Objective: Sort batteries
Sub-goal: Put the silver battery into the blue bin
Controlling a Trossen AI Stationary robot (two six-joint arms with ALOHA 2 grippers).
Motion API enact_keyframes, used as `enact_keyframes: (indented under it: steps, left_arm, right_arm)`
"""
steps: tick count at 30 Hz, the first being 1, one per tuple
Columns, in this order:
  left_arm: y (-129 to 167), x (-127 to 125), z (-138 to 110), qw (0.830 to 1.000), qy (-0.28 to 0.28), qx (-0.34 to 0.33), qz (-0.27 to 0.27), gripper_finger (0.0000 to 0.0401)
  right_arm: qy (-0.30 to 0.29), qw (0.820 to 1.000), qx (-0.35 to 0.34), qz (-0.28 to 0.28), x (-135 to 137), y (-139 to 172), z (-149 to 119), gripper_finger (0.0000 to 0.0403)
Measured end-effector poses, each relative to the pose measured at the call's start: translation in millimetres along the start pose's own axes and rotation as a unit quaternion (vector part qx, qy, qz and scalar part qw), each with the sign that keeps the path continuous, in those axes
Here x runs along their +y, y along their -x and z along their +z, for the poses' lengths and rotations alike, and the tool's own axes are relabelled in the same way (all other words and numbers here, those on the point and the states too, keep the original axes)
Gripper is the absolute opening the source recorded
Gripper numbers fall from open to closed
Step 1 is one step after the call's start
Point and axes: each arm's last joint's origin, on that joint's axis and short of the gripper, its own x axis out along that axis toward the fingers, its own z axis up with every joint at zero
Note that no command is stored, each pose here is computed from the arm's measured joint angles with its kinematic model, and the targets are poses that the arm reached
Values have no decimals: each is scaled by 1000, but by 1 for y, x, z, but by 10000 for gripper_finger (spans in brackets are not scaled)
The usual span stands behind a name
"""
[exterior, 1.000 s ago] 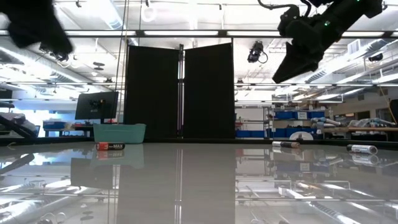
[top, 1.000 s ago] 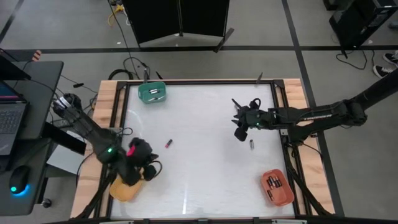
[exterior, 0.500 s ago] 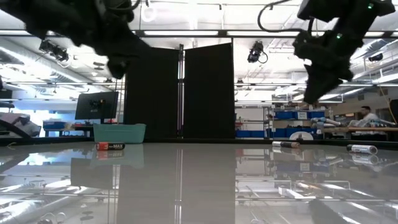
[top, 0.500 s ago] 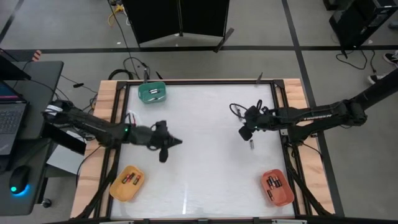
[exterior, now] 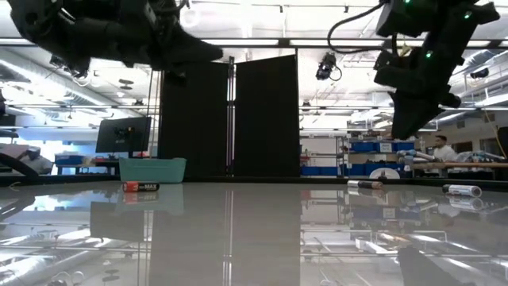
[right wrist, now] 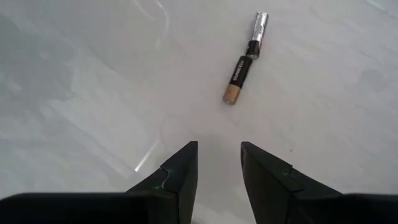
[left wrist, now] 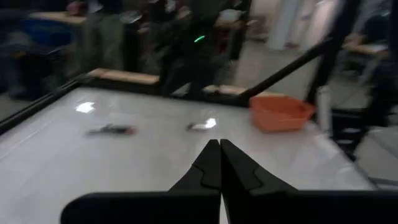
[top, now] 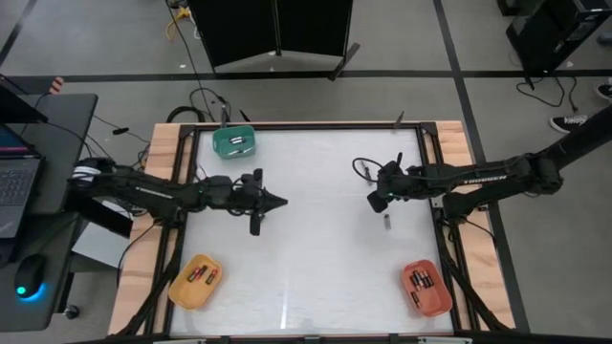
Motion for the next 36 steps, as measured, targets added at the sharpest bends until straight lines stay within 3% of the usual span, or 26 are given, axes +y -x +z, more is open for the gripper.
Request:
enact_keyframes:
  steps: [4, 10, 14, 24, 36]
  left_arm:
    - [-7, 1, -8, 999, 2, -24, -35, 1]
    - [-14, 5, -13, 999, -9, -31, -35, 3]
    - [-14, 6, -14, 999, -13, -29, -34, 4]
    - [-14, 5, -14, 998, -23, -32, -39, 5]
    - [-14, 12, -12, 998, -28, -35, -47, 5]
  right_arm:
    - [-3, 999, 36, -4, 3, -9, -2, 143]
    - [-27, 985, 168, 33, 16, -18, -18, 158]
    - [-41, 975, 218, 18, 27, -23, -34, 161]
    - [-74, 963, 249, -70, 43, -37, -63, 161]
    - [-67, 964, 239, -100, 50, -46, -75, 142]
